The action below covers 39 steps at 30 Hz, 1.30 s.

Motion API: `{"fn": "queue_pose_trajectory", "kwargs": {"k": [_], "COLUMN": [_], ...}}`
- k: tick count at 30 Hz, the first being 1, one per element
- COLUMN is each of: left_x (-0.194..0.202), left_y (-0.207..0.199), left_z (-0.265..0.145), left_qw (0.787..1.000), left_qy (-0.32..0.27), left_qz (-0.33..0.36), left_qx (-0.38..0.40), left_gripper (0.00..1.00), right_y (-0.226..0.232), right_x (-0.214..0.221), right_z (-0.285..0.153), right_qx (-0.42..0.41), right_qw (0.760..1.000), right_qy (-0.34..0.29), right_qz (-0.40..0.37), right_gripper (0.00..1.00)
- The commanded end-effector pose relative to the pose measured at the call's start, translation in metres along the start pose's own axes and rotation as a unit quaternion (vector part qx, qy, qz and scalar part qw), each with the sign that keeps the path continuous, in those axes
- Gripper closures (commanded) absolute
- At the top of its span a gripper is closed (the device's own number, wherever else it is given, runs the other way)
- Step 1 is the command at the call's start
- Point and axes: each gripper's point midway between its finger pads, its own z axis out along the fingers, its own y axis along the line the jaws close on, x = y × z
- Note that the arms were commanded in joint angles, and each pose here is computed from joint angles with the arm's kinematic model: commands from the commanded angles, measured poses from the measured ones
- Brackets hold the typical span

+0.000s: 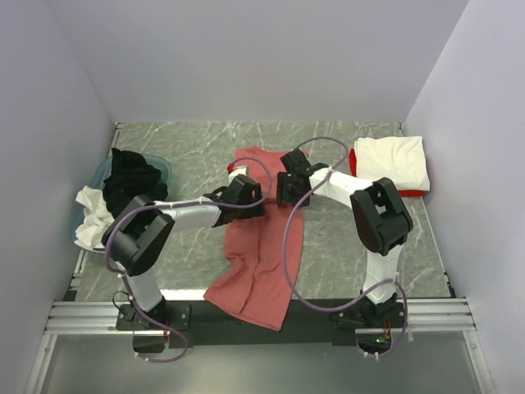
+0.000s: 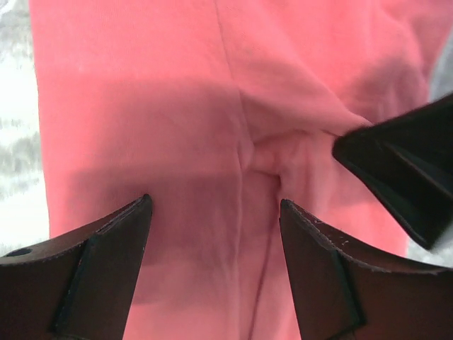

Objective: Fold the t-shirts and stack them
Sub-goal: Fold the tshirt

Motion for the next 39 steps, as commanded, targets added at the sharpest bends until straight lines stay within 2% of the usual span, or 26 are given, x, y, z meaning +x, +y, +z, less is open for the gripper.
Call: {"fn": "queue_pose_trajectory", "kwargs": {"k": [1,13,22,29,35,39], "left_x": [-0.023,-0.036,-0.076,-0.088,-0.093,-0.107], "left_y": [-0.018,0.005,0.020,0.026,0.022,0.012], "left_z": [0.011,0.063,0.091,0.114,0.115,0.104], "left_qw": [0.999,1.000,0.998,0.997,0.996,0.996], "left_qy": [-0.017,0.011,0.005,0.019,0.013,-0.006], "left_qz": [0.002,-0.022,-0.056,-0.073,-0.081,-0.074], "left_qx": [0.040,0.018,0.020,0.019,0.023,0.044], "left_gripper": [0.21,0.22,0.22,0.22,0.22,0.22], "right_y": [0.008,0.019,0.010,0.010,0.008,0.015], "right_x": [-0.014,-0.059,-0.104,-0.135,-0.150,-0.164], "right_z": [0.009,0.034,0.047,0.059,0.065,0.037], "right_qx": [0.001,-0.017,-0.029,-0.042,-0.061,-0.089], "right_qw": [1.000,1.000,0.999,0.998,0.997,0.994], "right_qy": [-0.009,-0.002,-0.008,-0.009,-0.014,-0.060], "right_qz": [0.002,0.012,0.032,0.040,0.052,0.030], "right_gripper": [0.33,0.33,0.33,0.33,0.33,0.33]}}
